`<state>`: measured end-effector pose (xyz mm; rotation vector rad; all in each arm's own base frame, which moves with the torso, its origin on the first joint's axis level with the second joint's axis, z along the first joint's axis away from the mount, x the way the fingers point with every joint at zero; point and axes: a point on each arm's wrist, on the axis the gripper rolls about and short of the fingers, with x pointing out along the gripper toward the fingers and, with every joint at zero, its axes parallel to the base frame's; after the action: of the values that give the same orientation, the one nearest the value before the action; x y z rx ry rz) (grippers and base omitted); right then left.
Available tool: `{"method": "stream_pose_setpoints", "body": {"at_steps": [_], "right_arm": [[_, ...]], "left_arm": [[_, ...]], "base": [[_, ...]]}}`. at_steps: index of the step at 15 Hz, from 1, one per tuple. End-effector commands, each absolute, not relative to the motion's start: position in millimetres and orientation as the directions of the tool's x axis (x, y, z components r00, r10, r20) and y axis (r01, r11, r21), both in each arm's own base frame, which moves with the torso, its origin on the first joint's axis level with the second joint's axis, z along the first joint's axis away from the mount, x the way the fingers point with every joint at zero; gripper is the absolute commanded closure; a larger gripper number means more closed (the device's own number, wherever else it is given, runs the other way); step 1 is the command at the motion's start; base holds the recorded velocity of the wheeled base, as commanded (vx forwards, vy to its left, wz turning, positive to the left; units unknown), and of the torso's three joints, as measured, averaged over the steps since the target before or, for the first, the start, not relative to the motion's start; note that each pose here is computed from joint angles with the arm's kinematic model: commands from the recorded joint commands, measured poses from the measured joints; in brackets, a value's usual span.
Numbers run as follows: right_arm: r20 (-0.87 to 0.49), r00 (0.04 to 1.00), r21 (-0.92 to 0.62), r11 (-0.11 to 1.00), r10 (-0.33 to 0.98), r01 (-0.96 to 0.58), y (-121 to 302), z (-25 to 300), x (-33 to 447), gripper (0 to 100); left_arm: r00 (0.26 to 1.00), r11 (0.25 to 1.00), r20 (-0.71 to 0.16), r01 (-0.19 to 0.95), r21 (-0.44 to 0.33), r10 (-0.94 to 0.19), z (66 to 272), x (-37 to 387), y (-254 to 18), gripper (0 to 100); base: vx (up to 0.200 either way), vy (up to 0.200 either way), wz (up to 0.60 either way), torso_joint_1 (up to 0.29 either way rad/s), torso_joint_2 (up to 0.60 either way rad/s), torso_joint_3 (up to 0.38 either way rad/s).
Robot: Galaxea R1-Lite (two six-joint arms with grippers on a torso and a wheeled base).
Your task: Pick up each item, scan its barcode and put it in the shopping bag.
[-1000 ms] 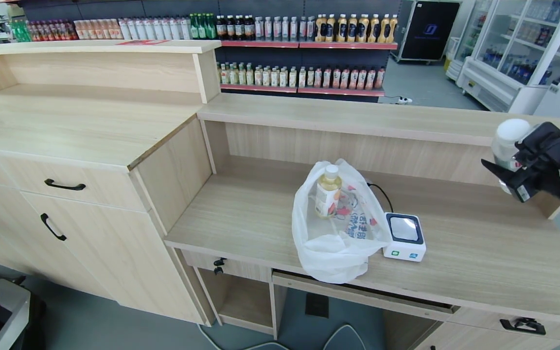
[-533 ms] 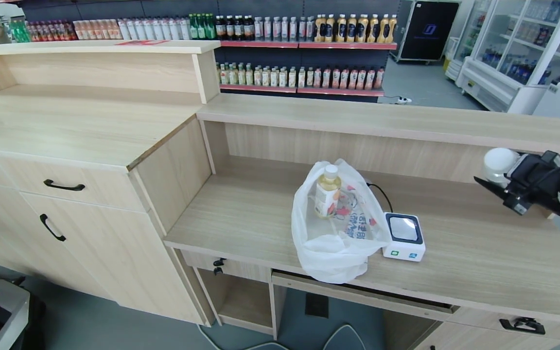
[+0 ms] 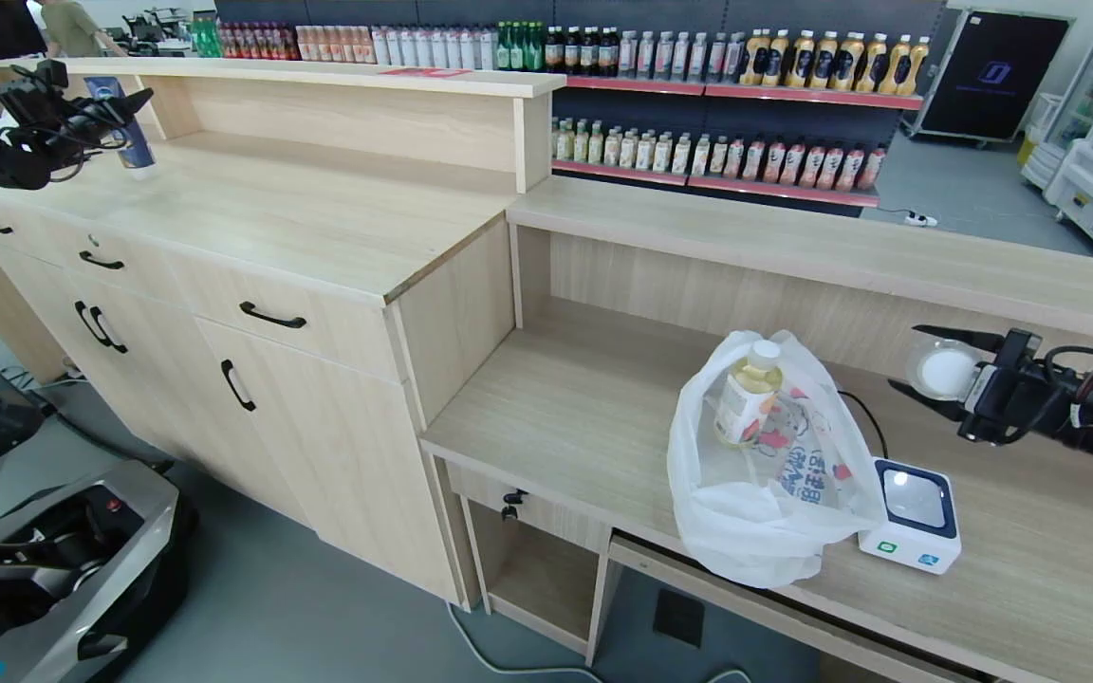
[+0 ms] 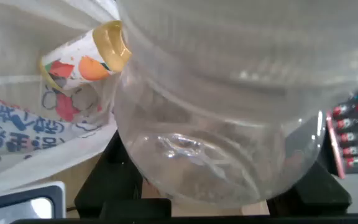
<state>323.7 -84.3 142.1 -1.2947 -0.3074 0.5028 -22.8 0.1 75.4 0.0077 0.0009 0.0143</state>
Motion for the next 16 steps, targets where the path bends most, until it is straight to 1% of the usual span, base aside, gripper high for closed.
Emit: {"method": "stream_pose_setpoints", "body": {"at_steps": [1, 3, 11, 13, 16], "right_arm": [[-0.091, 0.824, -0.965, 0.154, 0.559, -0.211, -90, 124, 331, 100], [-0.106, 0.829, -0.966, 0.141, 0.548, -0.216, -98, 117, 331, 100], [-0.197, 0.834, -0.917, 0.203, 0.516, -0.342, -114, 78, 327, 100], [-0.212, 0.847, -0.929, 0.167, 0.488, -0.329, -126, 71, 325, 100], [-0.234, 0.841, -0.927, 0.148, 0.488, -0.345, -128, 60, 325, 100]], "left_arm": [[1.000, 1.000, 0.000, -0.015, 0.008, 0.015, 75, -23, 0, 100], [1.000, 1.000, 0.000, -0.015, 0.008, 0.015, 75, -23, 0, 100], [1.000, 1.000, 0.000, -0.015, 0.008, 0.015, 75, -23, 0, 100], [1.000, 1.000, 0.000, -0.015, 0.008, 0.015, 75, -23, 0, 100], [1.000, 1.000, 0.000, -0.015, 0.008, 0.015, 75, -23, 0, 100]], "base": [[0.000, 0.000, 0.00, 0.000, 0.00, 0.000], [0.000, 0.000, 0.00, 0.000, 0.00, 0.000], [0.000, 0.000, 0.00, 0.000, 0.00, 0.000], [0.000, 0.000, 0.00, 0.000, 0.00, 0.000], [0.000, 0.000, 0.00, 0.000, 0.00, 0.000]]}}
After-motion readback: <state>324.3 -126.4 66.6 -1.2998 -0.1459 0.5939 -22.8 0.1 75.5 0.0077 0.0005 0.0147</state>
